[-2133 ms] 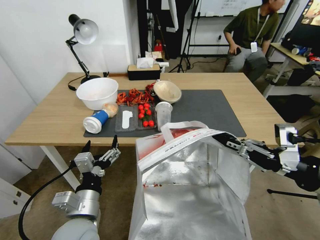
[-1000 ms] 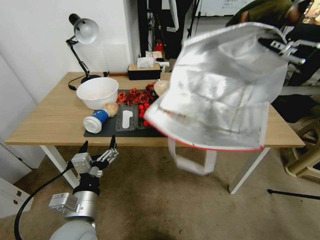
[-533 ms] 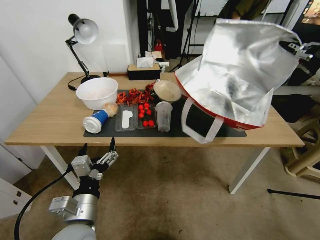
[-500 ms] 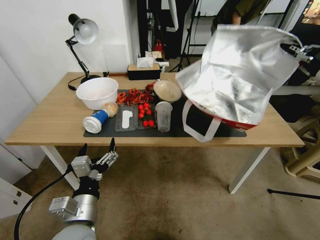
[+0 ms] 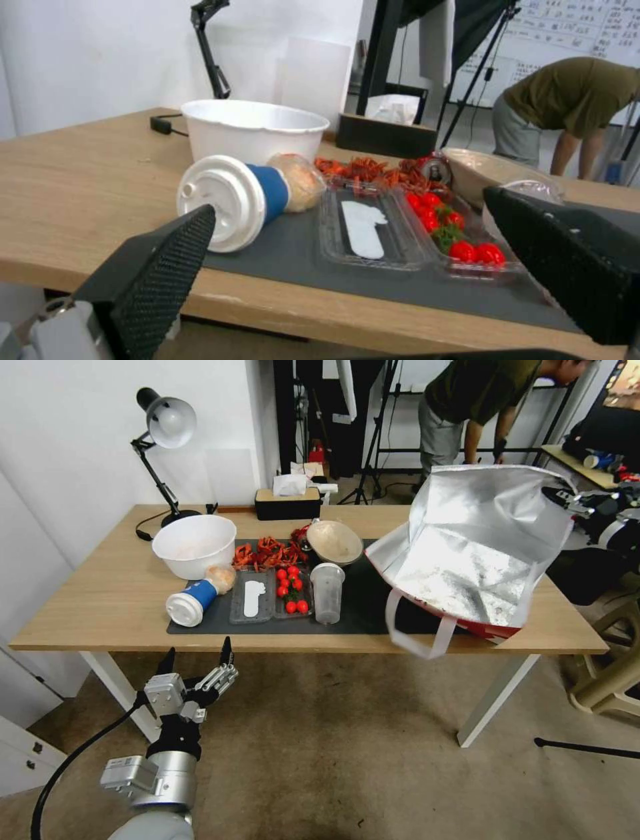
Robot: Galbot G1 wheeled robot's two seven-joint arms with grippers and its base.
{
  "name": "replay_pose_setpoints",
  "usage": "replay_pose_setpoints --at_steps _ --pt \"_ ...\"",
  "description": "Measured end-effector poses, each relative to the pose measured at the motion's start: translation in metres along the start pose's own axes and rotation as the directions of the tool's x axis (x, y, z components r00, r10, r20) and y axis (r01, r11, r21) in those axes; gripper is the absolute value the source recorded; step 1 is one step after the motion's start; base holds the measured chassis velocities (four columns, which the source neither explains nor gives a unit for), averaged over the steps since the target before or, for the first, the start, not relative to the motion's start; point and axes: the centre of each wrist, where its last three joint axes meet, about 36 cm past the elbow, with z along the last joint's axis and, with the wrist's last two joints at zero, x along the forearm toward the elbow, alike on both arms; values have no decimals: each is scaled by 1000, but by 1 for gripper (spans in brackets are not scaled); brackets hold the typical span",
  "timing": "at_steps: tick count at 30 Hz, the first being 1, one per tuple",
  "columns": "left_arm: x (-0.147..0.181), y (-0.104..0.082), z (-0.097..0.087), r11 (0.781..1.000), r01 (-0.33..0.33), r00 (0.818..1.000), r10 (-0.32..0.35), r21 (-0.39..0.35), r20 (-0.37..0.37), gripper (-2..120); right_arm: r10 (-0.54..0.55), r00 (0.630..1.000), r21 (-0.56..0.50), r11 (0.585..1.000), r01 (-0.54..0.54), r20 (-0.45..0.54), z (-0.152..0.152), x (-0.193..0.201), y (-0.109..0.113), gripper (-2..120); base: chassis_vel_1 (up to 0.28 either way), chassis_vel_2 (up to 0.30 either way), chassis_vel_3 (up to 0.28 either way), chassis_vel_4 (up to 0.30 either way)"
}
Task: Pick up the food delivery bag from the floor and place it on the table.
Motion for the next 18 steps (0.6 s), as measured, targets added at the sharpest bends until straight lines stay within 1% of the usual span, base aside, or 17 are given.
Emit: replay_pose_setpoints --at_steps 4,6,12,18 --pt "0 0 0 1000 4 1000 -4 -1 3 100 -3 1000 -11 1000 3 -3 3 -9 -3 0 0 0 0 0" --pt "1 -1 0 1000 7 1000 -6 -5 5 100 0 1000 -36 999 -1 -9 8 -20 -6 0 0 0 0 0" --pt "2 -2 2 1000 10 1000 -10 -9 5 100 -9 1000 -72 997 8 -13 19 -33 -10 0 0 0 0 0" --pt "2 -3 2 1000 12 1000 -12 -12 7 100 -48 999 -92 995 48 2 17 -41 -1 0 0 0 0 0"
